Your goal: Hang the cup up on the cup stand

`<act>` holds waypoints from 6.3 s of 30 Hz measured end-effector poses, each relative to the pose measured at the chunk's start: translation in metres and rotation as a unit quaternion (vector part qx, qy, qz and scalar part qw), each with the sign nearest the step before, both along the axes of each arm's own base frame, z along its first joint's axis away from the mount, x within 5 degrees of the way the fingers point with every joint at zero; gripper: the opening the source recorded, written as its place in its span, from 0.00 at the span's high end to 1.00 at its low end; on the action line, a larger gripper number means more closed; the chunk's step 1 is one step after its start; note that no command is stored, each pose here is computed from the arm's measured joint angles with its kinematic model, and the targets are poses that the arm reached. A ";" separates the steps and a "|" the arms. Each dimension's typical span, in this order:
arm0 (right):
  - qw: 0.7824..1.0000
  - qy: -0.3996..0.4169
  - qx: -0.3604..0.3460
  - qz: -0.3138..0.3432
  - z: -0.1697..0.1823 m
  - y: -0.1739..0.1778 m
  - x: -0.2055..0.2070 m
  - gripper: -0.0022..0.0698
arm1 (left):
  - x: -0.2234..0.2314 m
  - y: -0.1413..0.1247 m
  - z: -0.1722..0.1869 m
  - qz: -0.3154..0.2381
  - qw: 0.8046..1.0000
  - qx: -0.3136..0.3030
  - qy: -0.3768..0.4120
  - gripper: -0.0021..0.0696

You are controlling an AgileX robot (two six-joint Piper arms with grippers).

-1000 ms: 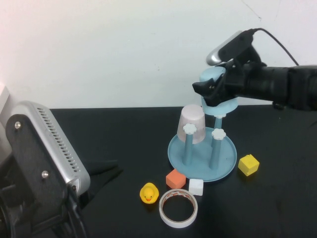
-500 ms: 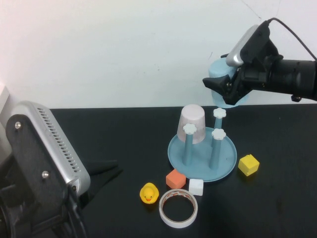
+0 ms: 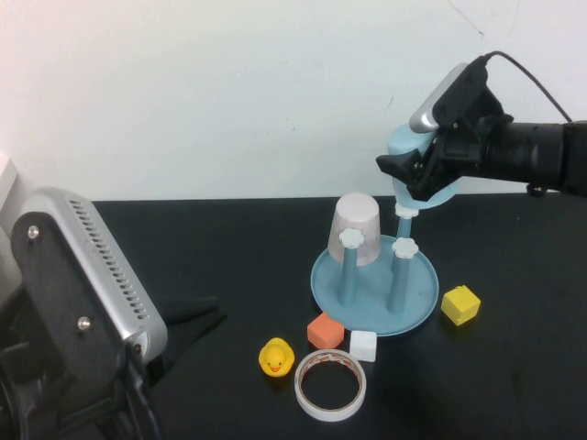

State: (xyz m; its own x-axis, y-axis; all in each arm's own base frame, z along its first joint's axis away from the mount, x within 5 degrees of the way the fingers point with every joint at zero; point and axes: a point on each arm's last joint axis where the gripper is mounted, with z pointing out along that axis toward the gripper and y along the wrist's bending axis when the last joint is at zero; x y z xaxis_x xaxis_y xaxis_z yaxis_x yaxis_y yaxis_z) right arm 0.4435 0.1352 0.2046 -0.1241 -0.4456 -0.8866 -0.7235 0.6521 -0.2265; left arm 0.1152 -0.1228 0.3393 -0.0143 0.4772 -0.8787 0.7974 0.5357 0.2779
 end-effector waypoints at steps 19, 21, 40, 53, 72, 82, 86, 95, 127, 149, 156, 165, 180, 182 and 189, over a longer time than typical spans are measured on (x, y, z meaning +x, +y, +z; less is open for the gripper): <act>0.999 0.045 0.027 -0.007 -0.035 0.006 0.020 0.16 | 0.000 0.000 0.000 0.001 1.000 -0.001 0.001 0.97; 0.999 0.044 0.028 -0.006 -0.034 0.006 0.020 0.16 | 0.000 0.000 0.000 0.001 1.000 -0.001 0.001 0.97; 0.997 0.061 0.043 -0.016 -0.038 0.006 0.021 0.17 | 0.000 0.000 0.000 0.002 1.000 -0.002 0.002 0.97; 0.994 0.090 0.032 -0.054 -0.060 -0.002 0.026 0.13 | 0.000 0.000 0.000 0.002 1.000 -0.001 0.003 0.97; 0.988 0.124 0.083 -0.025 0.002 -0.007 0.012 0.52 | -0.007 0.006 -0.001 0.008 0.999 -0.004 0.038 0.97; 0.964 0.126 0.188 0.137 0.087 -0.027 -0.045 0.96 | -0.029 0.039 -0.023 0.079 0.992 -0.073 0.060 0.97; 0.959 0.098 0.210 0.160 0.098 -0.027 -0.083 0.97 | -0.036 0.053 -0.047 0.117 0.988 -0.079 0.060 0.97; 0.964 0.003 0.199 0.175 0.116 -0.035 -0.185 0.97 | -0.042 0.076 -0.076 0.180 0.978 -0.099 0.028 0.97; 0.959 -0.089 0.123 0.238 0.113 -0.048 -0.377 0.97 | -0.041 0.093 -0.092 0.259 0.943 -0.208 0.015 0.97; 0.964 -0.259 0.007 -0.063 0.111 -0.090 -0.383 0.97 | -0.041 0.093 -0.092 0.258 0.944 -0.207 0.014 0.97; 0.966 -0.107 0.029 -0.233 0.045 -0.116 -0.388 0.97 | -0.041 0.093 -0.092 0.258 0.944 -0.207 0.014 0.97; 0.936 -0.059 0.046 -0.345 -0.020 -0.134 -0.392 0.97 | -0.041 0.093 -0.092 0.258 0.944 -0.207 0.014 0.97; 0.943 -0.053 0.010 -0.330 -0.033 -0.135 -0.391 0.97 | -0.041 0.093 -0.092 0.258 0.943 -0.208 0.016 0.97; 0.945 -0.051 0.009 -0.323 -0.033 -0.134 -0.392 0.97 | -0.041 0.093 -0.092 0.258 0.943 -0.208 0.016 0.97; 0.946 -0.051 0.008 -0.321 -0.033 -0.134 -0.392 0.97 | -0.041 0.093 -0.092 0.258 0.943 -0.208 0.016 0.97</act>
State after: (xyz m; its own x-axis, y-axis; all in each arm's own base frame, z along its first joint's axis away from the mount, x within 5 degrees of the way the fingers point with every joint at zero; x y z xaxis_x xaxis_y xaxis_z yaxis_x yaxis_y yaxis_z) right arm 0.0520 0.0013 0.1716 -0.2782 -0.2934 -0.9146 -0.1525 0.9536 -0.2595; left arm 0.0738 -0.0295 0.2473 -0.1791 0.0132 -0.9837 0.4050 0.9123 -0.0615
